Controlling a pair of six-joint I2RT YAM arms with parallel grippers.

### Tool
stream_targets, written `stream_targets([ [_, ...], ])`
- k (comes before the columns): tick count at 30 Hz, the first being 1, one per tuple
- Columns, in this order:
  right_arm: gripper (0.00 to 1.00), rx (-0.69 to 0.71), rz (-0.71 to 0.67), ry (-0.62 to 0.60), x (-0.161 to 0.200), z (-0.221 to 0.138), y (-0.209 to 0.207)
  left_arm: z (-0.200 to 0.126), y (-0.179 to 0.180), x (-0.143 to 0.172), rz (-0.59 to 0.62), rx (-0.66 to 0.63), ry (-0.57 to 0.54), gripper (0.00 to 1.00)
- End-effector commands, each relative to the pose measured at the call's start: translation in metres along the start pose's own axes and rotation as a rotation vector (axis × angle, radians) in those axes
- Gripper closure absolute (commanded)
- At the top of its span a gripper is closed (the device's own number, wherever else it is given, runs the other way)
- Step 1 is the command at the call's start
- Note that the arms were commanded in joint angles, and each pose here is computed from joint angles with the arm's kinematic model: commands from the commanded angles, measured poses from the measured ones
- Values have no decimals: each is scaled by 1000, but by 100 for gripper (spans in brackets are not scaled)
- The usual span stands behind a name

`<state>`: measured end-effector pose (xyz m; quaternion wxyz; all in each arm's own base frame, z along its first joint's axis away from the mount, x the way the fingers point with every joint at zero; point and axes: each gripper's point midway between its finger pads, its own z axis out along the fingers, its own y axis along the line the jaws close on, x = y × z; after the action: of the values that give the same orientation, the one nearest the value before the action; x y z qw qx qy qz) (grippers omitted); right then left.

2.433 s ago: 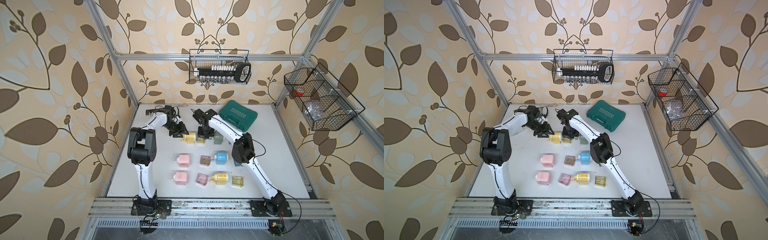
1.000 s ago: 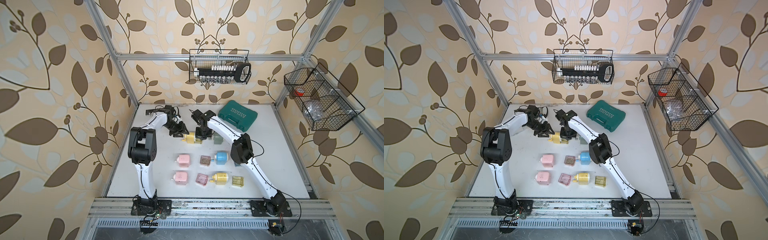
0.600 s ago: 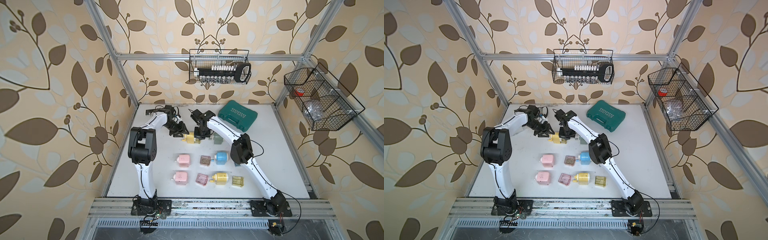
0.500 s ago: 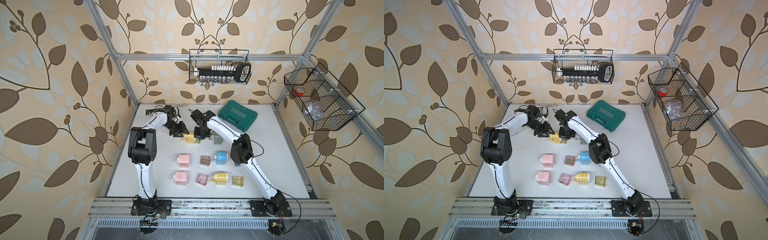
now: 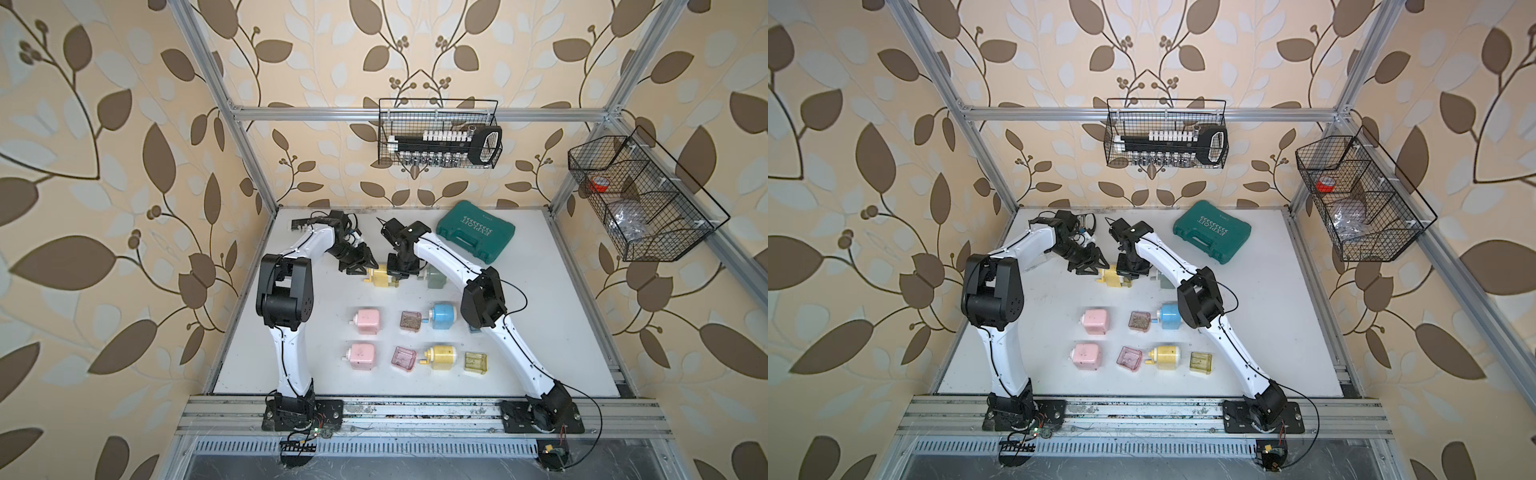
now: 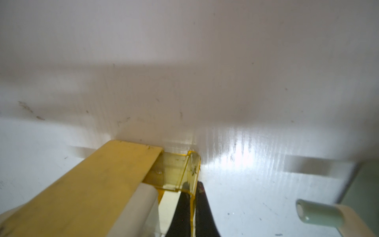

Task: Put the tray back into the pencil sharpener
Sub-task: Close the container of the pencil sharpener.

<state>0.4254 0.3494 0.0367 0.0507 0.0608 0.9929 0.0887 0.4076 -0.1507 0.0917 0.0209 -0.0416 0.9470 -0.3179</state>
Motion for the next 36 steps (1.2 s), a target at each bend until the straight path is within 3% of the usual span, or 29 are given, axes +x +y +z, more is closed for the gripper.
stream_targets([
  [1,100,-94,-20,-20,1,-17,25,26,17,12,4,-76,69,51],
  [26,87,-123,-43,-74,-8,-50,26,23,16,11,8,-79,64,50],
  [36,91,-64,-3,-107,-17,-70,-7,24,17,11,7,-82,66,51],
])
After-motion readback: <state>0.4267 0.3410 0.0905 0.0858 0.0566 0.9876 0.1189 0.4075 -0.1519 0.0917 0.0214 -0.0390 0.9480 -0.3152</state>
